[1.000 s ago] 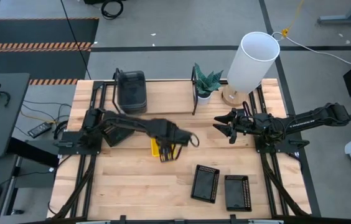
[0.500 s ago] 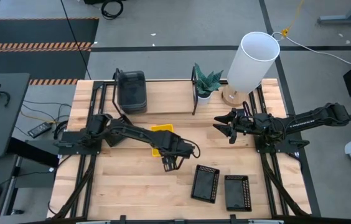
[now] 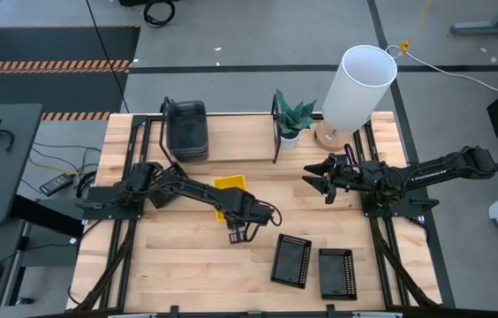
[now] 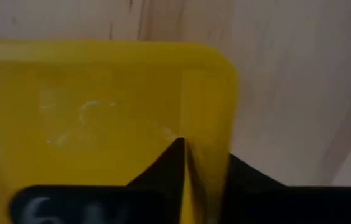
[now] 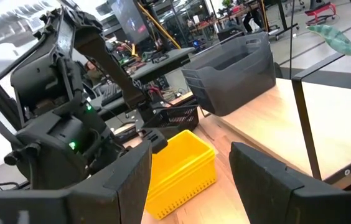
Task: Stack baskets on shelf by color
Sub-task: Put the stacked yellow bin on the shelf
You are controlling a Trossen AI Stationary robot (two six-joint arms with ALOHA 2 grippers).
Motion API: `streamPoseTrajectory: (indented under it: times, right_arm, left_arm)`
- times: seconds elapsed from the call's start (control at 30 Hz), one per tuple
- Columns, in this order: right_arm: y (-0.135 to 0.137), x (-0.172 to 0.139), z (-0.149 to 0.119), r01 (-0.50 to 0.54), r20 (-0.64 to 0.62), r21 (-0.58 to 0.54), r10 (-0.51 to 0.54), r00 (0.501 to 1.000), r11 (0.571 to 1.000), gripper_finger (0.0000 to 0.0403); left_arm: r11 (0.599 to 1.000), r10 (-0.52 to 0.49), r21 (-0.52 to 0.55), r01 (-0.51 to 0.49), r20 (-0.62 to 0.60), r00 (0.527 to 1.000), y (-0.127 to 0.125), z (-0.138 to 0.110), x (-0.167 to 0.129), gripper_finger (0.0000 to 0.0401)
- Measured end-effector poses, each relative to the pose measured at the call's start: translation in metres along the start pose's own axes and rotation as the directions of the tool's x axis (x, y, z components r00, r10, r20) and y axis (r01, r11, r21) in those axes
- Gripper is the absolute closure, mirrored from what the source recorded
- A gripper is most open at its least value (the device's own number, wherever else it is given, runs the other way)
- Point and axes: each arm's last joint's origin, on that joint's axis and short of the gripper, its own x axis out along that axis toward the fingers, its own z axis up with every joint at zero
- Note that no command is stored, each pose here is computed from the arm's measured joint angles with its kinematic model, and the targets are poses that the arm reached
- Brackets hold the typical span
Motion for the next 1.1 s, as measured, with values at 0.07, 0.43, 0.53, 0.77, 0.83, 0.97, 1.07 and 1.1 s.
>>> streamPoseTrajectory:
  times: [0.07,0.43,0.53,0.77,0.83,0.97,1.07,1.1]
  right_arm:
    - [0.0,0.0,0.0,0.001,-0.001,0.0,-0.001,1.0,1.0,0.0182]
    - [0.0,0.0,0.0,0.0,0.0,0.0,0.0,1.0,1.0,0.0182]
    - [0.0,0.0,0.0,0.0,0.0,0.0,0.0,1.0,1.0,0.0182]
    - [0.0,0.0,0.0,0.001,-0.001,0.0,-0.001,1.0,1.0,0.0182]
    - [0.0,0.0,0.0,0.0,0.001,0.0,0.0,1.0,1.0,0.0182]
    - [0.0,0.0,0.0,0.0,0.0,0.0,0.0,1.0,1.0,0.0182]
    - [0.0,0.0,0.0,0.0,0.0,0.0,0.0,1.0,1.0,0.0182]
    - [0.0,0.0,0.0,0.0,0.0,0.0,0.0,1.0,1.0,0.0182]
  left_arm:
    - [1.0,0.009,0.028,-0.009,0.002,1.0,-0.001,-0.001,-0.001,0.0382]
    - [0.996,0.051,0.074,-0.055,0.045,0.998,0.001,0.0,-0.026,0.0388]
    - [0.997,0.049,0.059,-0.054,0.087,0.995,0.007,0.002,-0.041,0.0388]
    - [0.996,0.077,0.039,-0.082,0.118,0.99,0.031,0.001,-0.059,0.0388]
    - [0.995,0.082,0.038,-0.087,0.123,0.989,0.041,0.003,-0.06,0.0388]
    - [0.993,0.107,0.037,-0.112,0.113,0.988,0.067,0.009,-0.058,0.0388]
    - [0.99,0.131,0.031,-0.135,0.109,0.985,0.088,0.012,-0.056,0.0388]
    - [0.989,0.142,0.026,-0.145,0.108,0.984,0.094,0.013,-0.055,0.0388]
